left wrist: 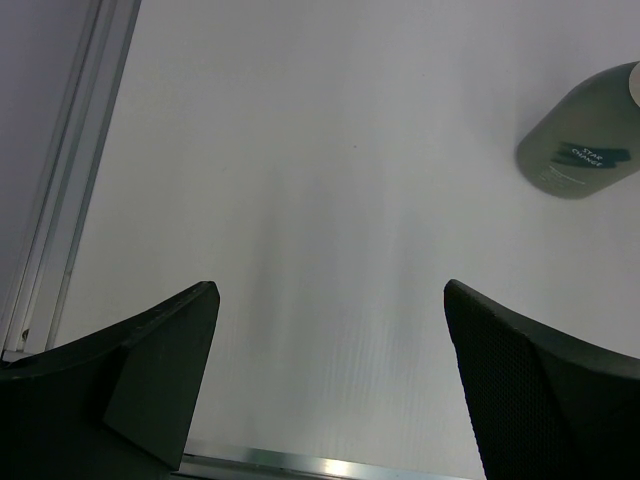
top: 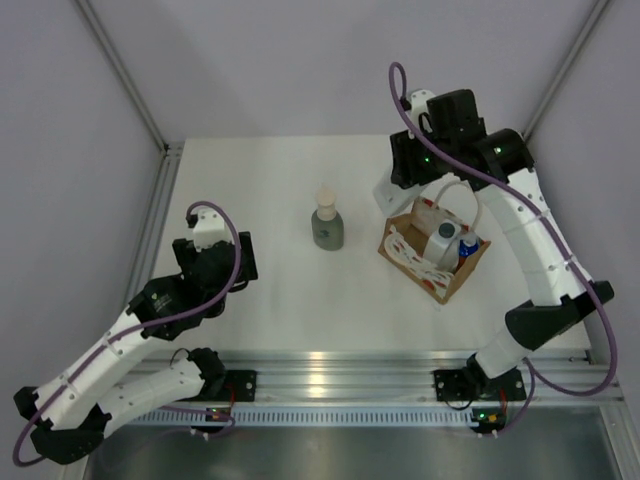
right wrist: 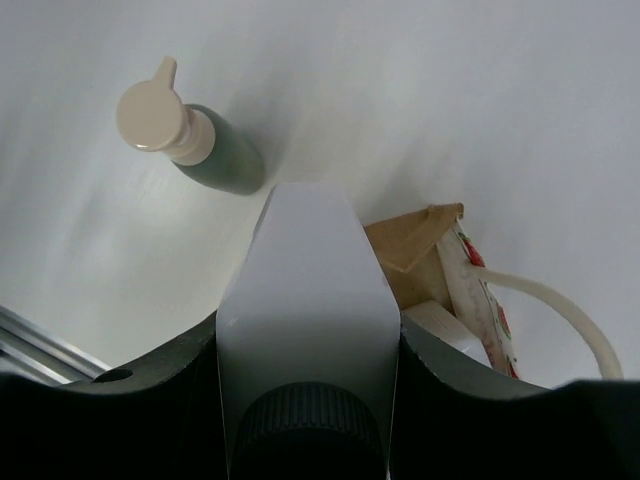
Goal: Take the personal care products out of the canvas bag
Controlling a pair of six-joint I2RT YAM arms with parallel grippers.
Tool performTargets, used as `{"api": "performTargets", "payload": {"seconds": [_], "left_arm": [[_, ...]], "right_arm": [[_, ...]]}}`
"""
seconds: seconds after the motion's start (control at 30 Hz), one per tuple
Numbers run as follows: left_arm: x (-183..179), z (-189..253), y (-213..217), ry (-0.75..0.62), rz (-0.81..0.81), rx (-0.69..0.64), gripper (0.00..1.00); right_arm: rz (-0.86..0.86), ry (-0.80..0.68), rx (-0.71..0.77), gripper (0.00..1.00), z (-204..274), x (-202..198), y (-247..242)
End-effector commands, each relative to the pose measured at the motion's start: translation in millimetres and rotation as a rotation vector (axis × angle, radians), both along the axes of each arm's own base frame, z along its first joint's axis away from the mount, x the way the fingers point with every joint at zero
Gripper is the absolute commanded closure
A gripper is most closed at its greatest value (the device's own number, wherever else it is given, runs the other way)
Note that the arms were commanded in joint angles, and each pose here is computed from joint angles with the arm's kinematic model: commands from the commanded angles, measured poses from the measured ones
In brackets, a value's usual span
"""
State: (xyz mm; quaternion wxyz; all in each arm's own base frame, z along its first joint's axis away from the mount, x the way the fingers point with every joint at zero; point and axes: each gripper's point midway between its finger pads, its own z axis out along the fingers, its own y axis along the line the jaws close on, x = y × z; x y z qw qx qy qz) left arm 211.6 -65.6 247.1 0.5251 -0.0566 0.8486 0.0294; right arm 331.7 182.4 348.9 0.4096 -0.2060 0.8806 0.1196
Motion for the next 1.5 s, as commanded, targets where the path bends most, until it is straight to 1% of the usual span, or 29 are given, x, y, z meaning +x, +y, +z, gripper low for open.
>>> {"api": "performTargets", "payload": {"seconds": [0.0, 0.13, 0.23, 0.27, 0.4, 0.6, 0.8, 0.9, 0.93, 1.3, 1.33, 1.4, 1.43, 1.47], "left_arm": [[0, 2, 3, -0.018, 0.017, -0.01, 0.02], [0, 2, 3, -0.02, 0.018, -0.013, 0.02], [0, 2, 3, -0.019, 0.019, -0.01, 0.02], [1, 1, 3, -0.018, 0.019, -0.009, 0.02], [0, 2, 3, -0.019, 0.016, -0.012, 0.02], [0, 1, 3, -0.017, 0.018, -0.01, 0.02], [0, 1, 2, -0.017, 0.017, -0.011, 0.02], [0, 1, 2, -0.017, 0.015, -0.01, 0.02], [0, 1, 2, -0.017, 0.016, -0.012, 0.02], [1, 0, 2, -0.013, 0.015, -0.007, 0.02], [1, 0, 2, -0.013, 0.014, -0.008, 0.02], [1, 0, 2, -0.013, 0.017, -0.007, 0.02], [1, -1, 1, -0.011, 0.014, -0.005, 0.02], [1, -1, 1, -0.011, 0.015, -0.007, 0.02]], "right_arm": [[0.062, -0.13, 0.093, 1.0, 27, 27, 35], [0.079, -0.091, 0.075, 1.0, 5, 52, 56], [0.09, -0.069, 0.076, 1.0, -5, 62, 68], [0.091, -0.048, 0.064, 1.0, -17, 68, 73], [0.083, -0.023, 0.026, 1.0, -37, 81, 81], [0.079, 0.007, -0.03, 1.0, -66, 94, 93], [0.032, 0.0, -0.123, 1.0, -94, 113, 97], [0.02, 0.001, -0.156, 1.0, -107, 118, 103], [0.04, 0.0, -0.187, 1.0, -115, 122, 104], [0.039, 0.055, -0.23, 1.0, -155, 134, 110], [0.041, 0.058, -0.226, 0.93, -156, 134, 111], [0.053, 0.063, -0.213, 0.84, -156, 133, 114], [0.054, 0.06, -0.207, 0.75, -154, 133, 115], [0.054, 0.058, -0.204, 0.73, -153, 134, 115]]}}
